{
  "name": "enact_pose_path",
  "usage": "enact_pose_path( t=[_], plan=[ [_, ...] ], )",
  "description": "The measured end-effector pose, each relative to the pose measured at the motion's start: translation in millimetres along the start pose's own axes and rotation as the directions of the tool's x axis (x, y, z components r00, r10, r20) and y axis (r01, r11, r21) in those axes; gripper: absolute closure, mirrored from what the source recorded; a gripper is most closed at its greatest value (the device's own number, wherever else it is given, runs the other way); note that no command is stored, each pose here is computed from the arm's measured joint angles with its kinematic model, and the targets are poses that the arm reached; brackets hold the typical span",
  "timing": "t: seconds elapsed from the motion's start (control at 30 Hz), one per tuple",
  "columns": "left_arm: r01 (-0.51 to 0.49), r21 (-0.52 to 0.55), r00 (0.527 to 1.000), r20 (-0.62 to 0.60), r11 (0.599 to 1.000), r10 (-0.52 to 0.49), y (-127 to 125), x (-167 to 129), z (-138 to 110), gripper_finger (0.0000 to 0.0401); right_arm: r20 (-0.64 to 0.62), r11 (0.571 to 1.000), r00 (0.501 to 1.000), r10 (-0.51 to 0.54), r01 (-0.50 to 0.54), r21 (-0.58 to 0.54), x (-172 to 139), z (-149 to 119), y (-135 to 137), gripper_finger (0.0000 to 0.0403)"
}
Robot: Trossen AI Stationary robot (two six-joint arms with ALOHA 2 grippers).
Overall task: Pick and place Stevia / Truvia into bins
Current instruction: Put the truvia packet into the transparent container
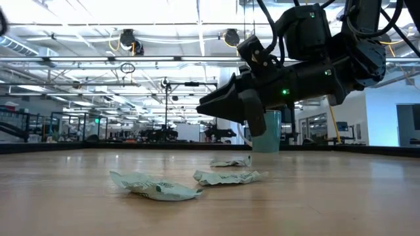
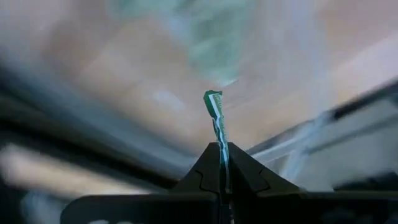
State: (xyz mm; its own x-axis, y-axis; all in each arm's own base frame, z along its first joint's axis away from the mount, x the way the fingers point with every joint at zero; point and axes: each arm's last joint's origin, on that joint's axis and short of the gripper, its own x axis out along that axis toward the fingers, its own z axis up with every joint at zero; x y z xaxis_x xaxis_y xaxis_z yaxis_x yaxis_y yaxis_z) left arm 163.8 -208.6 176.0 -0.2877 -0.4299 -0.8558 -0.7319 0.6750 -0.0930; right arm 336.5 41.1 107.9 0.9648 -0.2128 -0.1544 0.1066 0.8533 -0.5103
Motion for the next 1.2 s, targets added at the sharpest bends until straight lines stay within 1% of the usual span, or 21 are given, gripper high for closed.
enact_pose_path(
  t=[0.03,0.1,0.2,0.33,0.43,0.53,0.63,0.7,0.77,0.9,0.97,1.03,1.1,1.2],
  plan=[
    [0.036,0.031,0.999,0.006,0.999,-0.036,-2.2,0.3,4.4,0.0392,0.000,1.000,1.000,0.000,0.000,0.000,0.0,0.0,0.0,0.0252],
    [0.102,0.058,0.995,0.018,0.993,-0.103,-6.3,-0.9,13.5,0.0392,0.000,1.000,1.000,0.000,0.000,0.000,0.0,0.0,0.0,0.0252],
    [0.155,0.087,0.987,0.028,0.984,-0.158,-9.2,-4.4,24.4,0.0392,0.000,1.000,1.000,0.000,0.000,0.000,0.0,0.0,0.0,0.0252],
    [0.169,0.118,0.982,0.070,0.979,-0.178,-9.1,-11.7,37.8,0.0392,0.000,1.000,1.000,0.000,0.000,0.000,0.0,0.0,0.0,0.0252],
    [0.158,0.124,0.976,0.133,0.980,-0.174,-6.8,-17.1,48.9,0.0386,0.000,1.000,1.000,0.000,0.000,0.000,0.0,0.0,0.0,0.0252],
    [0.147,0.129,0.969,0.180,0.981,-0.169,-3.8,-23.4,61.1,0.0388,0.000,1.000,1.000,0.000,0.000,-0.001,0.0,0.0,0.0,0.0252],
    [0.135,0.104,0.975,0.165,0.985,-0.151,1.2,-29.1,70.8,0.0393,0.000,1.000,1.000,0.000,0.000,-0.007,0.0,0.0,0.0,0.0252],
    [0.124,0.072,0.984,0.123,0.990,-0.133,4.6,-30.4,72.5,0.0393,0.000,1.000,1.000,0.000,0.000,-0.008,0.0,0.0,0.0,0.0252],
    [0.140,0.074,0.985,0.095,0.987,-0.147,3.6,-30.8,72.4,0.0388,0.000,1.000,1.000,0.000,0.000,-0.008,0.0,0.0,0.0,0.0252],
    [0.240,0.100,0.966,0.070,0.966,-0.247,-7.9,-31.0,69.3,0.0368,0.000,1.000,1.000,0.000,0.000,-0.008,0.0,0.0,0.0,0.0252],
    [0.293,0.124,0.951,0.066,0.948,-0.302,-14.7,-31.1,66.4,0.0369,0.000,1.000,1.000,0.000,0.000,-0.008,0.0,0.0,0.0,0.0252],
    [0.322,0.130,0.939,0.079,0.938,-0.334,-18.8,-31.0,64.4,0.0374,0.000,1.000,1.000,0.000,0.000,-0.008,0.0,0.0,0.0,0.0252],
    [0.326,0.112,0.938,0.083,0.939,-0.336,-19.6,-30.2,62.9,0.0379,0.000,1.000,1.000,0.000,0.000,-0.008,0.0,0.0,0.0,0.0252],
    [0.301,0.059,0.948,0.092,0.952,-0.305,-17.1,-27.5,60.5,0.0378,0.000,1.000,1.000,0.001,-0.001,-0.003,0.0,0.0,0.0,0.0252]
  ],
)
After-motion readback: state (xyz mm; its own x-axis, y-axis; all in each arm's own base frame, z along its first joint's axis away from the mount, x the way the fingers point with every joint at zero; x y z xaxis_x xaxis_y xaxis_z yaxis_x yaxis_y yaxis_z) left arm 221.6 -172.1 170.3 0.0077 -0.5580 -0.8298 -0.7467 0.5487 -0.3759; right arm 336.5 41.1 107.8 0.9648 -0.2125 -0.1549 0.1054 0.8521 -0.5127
